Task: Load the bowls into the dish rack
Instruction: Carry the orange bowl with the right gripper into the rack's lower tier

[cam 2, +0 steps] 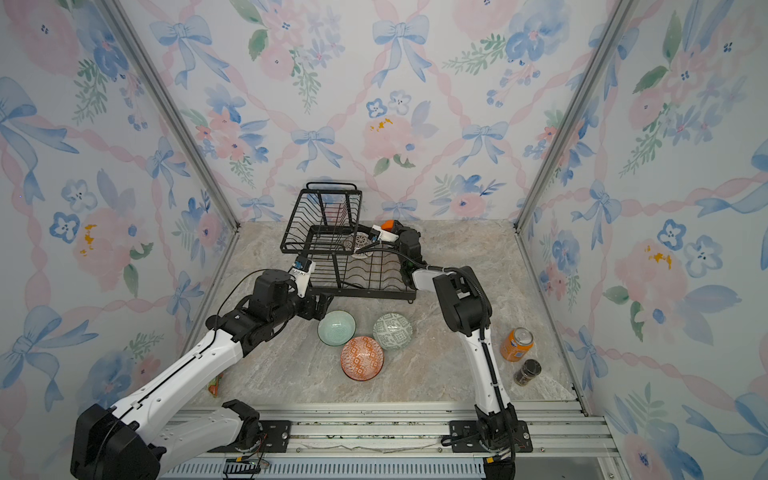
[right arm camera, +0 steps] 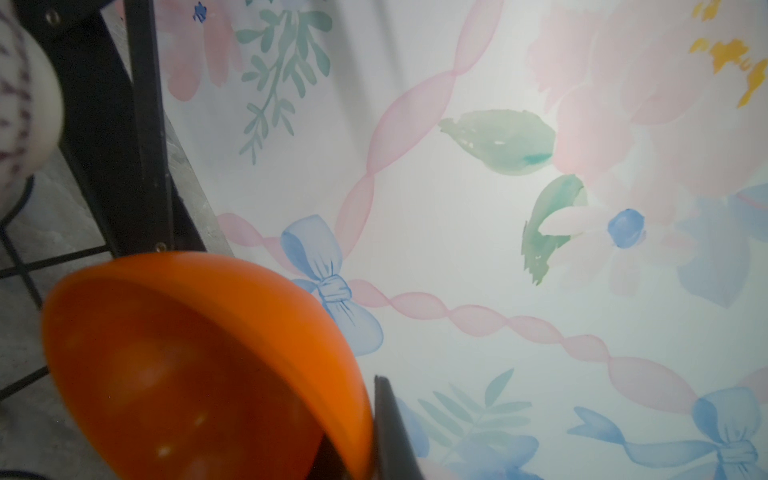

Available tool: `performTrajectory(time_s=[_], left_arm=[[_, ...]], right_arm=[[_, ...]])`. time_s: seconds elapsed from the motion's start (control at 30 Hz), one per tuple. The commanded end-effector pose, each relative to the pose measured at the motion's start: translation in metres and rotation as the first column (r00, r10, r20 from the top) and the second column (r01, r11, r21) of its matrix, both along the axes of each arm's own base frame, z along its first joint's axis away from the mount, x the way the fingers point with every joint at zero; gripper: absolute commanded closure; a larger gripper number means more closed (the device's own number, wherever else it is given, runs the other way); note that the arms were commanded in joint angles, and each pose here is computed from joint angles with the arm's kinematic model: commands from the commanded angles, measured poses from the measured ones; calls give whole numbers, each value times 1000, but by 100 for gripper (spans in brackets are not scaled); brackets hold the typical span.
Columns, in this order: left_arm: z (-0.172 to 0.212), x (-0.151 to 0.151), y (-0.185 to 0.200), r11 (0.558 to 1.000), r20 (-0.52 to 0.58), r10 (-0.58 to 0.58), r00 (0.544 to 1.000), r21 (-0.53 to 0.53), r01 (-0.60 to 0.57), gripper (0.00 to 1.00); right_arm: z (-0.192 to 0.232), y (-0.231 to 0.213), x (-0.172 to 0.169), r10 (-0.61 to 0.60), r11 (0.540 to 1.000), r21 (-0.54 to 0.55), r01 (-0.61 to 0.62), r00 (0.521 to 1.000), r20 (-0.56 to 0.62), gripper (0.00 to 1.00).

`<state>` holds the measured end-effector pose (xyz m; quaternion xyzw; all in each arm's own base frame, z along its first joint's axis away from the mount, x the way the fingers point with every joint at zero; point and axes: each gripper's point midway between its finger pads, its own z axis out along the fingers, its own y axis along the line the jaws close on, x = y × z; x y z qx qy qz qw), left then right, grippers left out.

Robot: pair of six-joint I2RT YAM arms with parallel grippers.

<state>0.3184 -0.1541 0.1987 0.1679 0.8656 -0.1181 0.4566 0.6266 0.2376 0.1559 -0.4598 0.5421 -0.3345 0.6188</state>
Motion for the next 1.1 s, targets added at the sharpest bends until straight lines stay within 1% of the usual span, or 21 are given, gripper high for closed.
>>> performTrajectory(time_s=[0.0,0.27,0.47,0.7,0.9,0.93,0.97,1.0,1.07], left_arm=[[0,-1,0,1000,0,-1,1000,-16,1,2],[-1,-1,1,1000,2,0,1000,-17,0,2],[0,-1,1,1000,5,0,1000,-18,0,2],[0,-1,1,1000,6,-1,1000,-19,1,2],[0,0,1,1000,5,-1,1000,-21,1,2],[0,-1,1,1000,6,-2,1000,-23,2,2],[0,-1,1,1000,6,-2,1000,-23,2,2],[0,-1,1,1000,7,-2,1000,-23,2,2],[2,0,1,1000,9,-3,1000,-25,3,2]], right_arm=[[-19,-7,-2,-32,999,-35,32,999,-11,100],[-34,-14,-8,-34,997,-70,31,998,-46,100],[-42,-14,-11,-24,993,-117,17,998,-56,100],[-37,-16,-10,-21,995,-97,14,997,-69,100],[-29,-18,-7,-23,999,-35,19,993,-114,100],[-28,-19,-6,-24,999,-24,21,992,-125,94],[-26,-17,-6,-23,1000,-11,22,991,-133,85],[-25,-18,-5,-23,1000,6,24,990,-137,79],[-18,-17,-4,-25,998,45,32,991,-134,64]])
